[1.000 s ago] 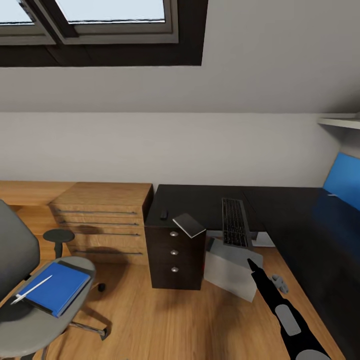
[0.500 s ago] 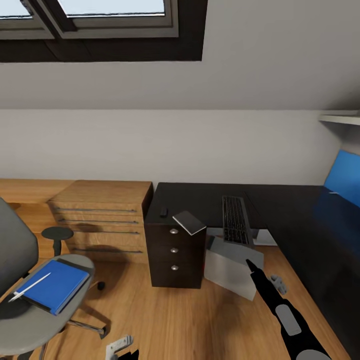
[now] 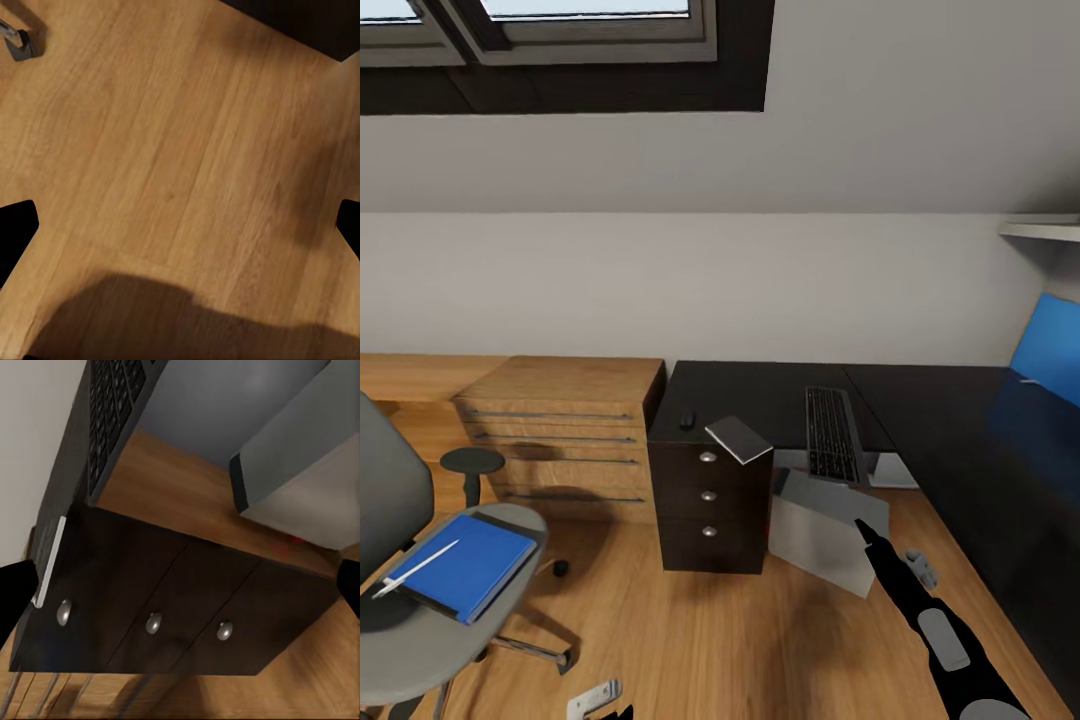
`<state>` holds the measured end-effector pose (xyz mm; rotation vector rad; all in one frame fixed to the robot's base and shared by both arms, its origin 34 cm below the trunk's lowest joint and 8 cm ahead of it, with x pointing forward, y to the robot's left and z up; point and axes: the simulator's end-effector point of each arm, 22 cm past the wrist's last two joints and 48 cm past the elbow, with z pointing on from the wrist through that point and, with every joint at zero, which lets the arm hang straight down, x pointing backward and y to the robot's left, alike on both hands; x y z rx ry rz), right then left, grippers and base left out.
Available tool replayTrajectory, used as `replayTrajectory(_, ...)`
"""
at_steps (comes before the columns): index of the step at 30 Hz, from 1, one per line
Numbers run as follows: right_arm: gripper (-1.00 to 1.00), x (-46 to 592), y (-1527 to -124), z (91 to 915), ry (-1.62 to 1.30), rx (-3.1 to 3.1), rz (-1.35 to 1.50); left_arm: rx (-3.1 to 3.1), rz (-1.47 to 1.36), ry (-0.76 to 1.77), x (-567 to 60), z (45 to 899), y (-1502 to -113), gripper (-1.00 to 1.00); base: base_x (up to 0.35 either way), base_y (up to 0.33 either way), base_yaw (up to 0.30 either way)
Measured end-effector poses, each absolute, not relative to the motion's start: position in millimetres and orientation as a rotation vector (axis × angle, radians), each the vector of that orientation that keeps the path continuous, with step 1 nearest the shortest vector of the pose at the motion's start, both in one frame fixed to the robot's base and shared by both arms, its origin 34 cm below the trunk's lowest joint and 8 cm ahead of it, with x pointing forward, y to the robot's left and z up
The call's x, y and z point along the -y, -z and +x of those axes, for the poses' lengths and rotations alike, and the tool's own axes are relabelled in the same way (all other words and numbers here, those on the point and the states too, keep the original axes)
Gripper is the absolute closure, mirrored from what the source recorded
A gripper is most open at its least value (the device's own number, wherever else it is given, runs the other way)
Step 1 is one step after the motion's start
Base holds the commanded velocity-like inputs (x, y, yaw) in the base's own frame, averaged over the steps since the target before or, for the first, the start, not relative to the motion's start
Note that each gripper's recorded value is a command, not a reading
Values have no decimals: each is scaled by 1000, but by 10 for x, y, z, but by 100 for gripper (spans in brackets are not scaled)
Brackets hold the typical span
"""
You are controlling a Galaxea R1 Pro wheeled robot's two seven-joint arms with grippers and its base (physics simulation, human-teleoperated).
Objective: In the bedroom, organize the workspace by keeping the computer under the desk, ensuring the monitor is on the desk, placing the keyboard on the desk next to the monitor, placing the mouse on the desk next to the keyboard, moving the folder from the swivel chair onto the desk next to the mouse, stacking the notebook on top of the folder with the pen on top of the notebook, and positioning the swivel chair next to the desk.
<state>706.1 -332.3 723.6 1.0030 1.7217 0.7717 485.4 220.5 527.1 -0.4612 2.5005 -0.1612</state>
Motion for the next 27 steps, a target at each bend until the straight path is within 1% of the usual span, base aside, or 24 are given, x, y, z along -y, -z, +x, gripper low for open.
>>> replayTrajectory(7,-100,3261,-7254,7051,-958,-1689,1029,-2513,-461,164,-2175,4792,-5114,-100,0,0,0)
replayTrajectory(12,-100,3286,-7515,7073,-1097,-1594,980,-2515,-459,167,-2164,4783,-5075,-100,0,0,0)
replayTrajectory(23,-100,3301,-7692,7071,-1167,-1538,940,-2521,-455,174,-2147,4757,-5058,-100,1,0,0)
replayTrajectory(27,-100,3307,-7702,7069,-1169,-1535,938,-2528,-456,174,-2143,4729,-5041,-100,94,0,0)
